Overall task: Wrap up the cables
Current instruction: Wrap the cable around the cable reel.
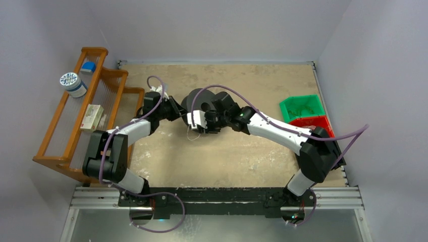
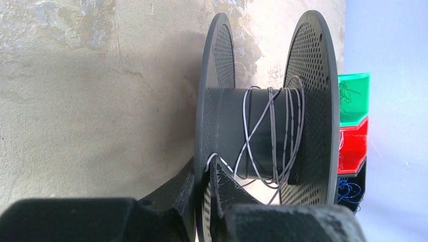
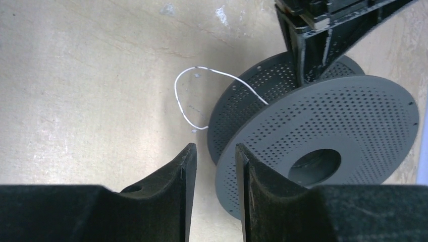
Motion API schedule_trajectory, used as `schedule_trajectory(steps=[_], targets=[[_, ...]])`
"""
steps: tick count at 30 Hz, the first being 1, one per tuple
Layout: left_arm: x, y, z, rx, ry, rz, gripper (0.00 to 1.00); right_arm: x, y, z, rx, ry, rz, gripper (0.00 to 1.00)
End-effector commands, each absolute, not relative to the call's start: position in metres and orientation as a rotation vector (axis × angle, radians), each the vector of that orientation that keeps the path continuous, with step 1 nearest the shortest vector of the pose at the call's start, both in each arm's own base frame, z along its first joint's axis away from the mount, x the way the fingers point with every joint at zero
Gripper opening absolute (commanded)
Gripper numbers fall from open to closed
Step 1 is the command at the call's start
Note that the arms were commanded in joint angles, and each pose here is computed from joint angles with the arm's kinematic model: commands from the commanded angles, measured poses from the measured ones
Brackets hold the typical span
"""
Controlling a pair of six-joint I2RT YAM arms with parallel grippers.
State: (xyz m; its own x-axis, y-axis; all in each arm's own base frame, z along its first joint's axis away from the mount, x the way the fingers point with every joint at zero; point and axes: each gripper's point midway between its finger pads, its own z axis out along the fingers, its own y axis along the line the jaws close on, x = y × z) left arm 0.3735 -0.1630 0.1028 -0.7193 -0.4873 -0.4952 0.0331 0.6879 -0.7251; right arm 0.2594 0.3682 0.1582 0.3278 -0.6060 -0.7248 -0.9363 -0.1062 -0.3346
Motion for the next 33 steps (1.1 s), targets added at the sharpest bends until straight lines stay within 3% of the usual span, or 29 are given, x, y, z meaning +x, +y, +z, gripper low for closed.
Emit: schedule_trajectory(steps=[1,5,8,33], targets=[[0.387,-0.151,0.097,-0.363,2.163,-0.887,0.11,0.25,0.369,0.14,-1.899,1.348,0.473,0.39],[0.385,-0.148,0.089,-0.357,2.177,-0.858,0.21,0.247,0.375,0.132,-1.932,1.352,0.441,0.4],[0.385,-0.145,0.081,-0.36,2.19,-0.827,0.23,0.238,0.378,0.128,-1.971,1.314,0.455,0.4],[0.385,-0.14,0.077,-0.363,2.185,-0.797,0.23,0.243,0.421,0.086,-2.029,1.171,0.04,0.53]])
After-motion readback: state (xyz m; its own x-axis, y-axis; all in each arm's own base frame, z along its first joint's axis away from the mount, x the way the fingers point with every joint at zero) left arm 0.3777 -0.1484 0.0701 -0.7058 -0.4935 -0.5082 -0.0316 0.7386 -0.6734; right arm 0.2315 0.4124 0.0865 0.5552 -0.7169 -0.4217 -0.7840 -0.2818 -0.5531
